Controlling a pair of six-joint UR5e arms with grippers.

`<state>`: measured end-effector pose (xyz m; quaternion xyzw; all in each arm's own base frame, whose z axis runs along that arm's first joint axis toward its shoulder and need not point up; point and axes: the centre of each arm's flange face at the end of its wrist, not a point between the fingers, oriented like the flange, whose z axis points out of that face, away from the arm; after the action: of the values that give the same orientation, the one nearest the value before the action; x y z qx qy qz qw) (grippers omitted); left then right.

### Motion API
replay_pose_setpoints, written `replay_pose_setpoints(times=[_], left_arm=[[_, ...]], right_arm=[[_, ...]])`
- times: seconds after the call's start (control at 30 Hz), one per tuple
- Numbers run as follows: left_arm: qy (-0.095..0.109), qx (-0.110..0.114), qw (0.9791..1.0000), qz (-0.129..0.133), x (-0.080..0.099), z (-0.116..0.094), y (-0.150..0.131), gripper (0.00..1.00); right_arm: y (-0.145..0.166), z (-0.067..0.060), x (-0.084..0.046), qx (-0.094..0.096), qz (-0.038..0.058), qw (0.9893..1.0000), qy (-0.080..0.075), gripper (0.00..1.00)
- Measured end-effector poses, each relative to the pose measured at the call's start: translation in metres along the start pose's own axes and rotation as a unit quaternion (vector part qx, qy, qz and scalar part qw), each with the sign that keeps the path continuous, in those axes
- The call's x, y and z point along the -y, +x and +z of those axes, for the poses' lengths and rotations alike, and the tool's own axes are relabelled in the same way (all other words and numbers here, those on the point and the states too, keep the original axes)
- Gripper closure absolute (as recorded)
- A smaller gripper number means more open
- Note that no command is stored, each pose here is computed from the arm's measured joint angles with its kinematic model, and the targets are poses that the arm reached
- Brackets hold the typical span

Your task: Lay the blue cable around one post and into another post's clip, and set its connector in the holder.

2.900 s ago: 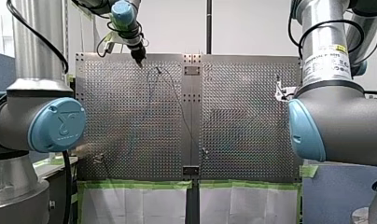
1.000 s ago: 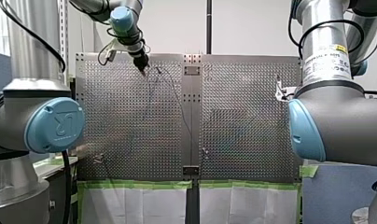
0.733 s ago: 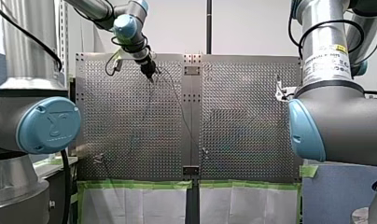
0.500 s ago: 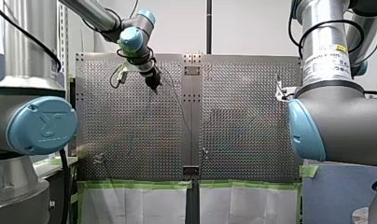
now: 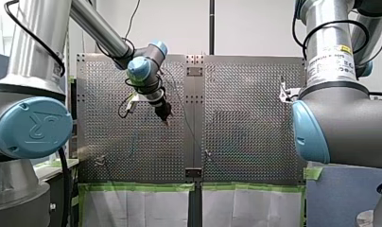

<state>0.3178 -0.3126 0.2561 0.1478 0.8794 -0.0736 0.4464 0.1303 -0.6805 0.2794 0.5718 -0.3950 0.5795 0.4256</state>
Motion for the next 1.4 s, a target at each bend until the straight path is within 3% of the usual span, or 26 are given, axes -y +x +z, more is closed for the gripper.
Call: replay_pose_setpoints(times=[0.5,0.67,0.97,1.17,1.4], left_arm=[[-0.003,-0.059,0.998,-0.022,0.004,0.032,0.087,0.0],[-0.011,-0.067,0.9974,-0.021,0.001,0.034,0.111,0.0],[-0.015,-0.068,0.9974,-0.021,-0.004,0.027,0.147,0.0],[-0.016,-0.066,0.9969,-0.041,-0.008,0.021,0.167,0.0],[-0.016,-0.027,0.9962,-0.081,-0.007,0.032,0.156,0.0]], right_arm=[[0.0,0.0,0.002,-0.001,-0.0003,1.0,0.003,0.0],[0.0,0.001,0.003,-0.001,-0.0003,1.0,0.004,0.0],[0.001,0.001,0.004,-0.001,-0.0005,1.0,0.004,0.0],[0.001,0.001,0.004,-0.001,-0.0009,1.0,0.005,0.0],[0.001,0.001,0.005,0.0,-0.0007,1.0,0.005,0.0]])
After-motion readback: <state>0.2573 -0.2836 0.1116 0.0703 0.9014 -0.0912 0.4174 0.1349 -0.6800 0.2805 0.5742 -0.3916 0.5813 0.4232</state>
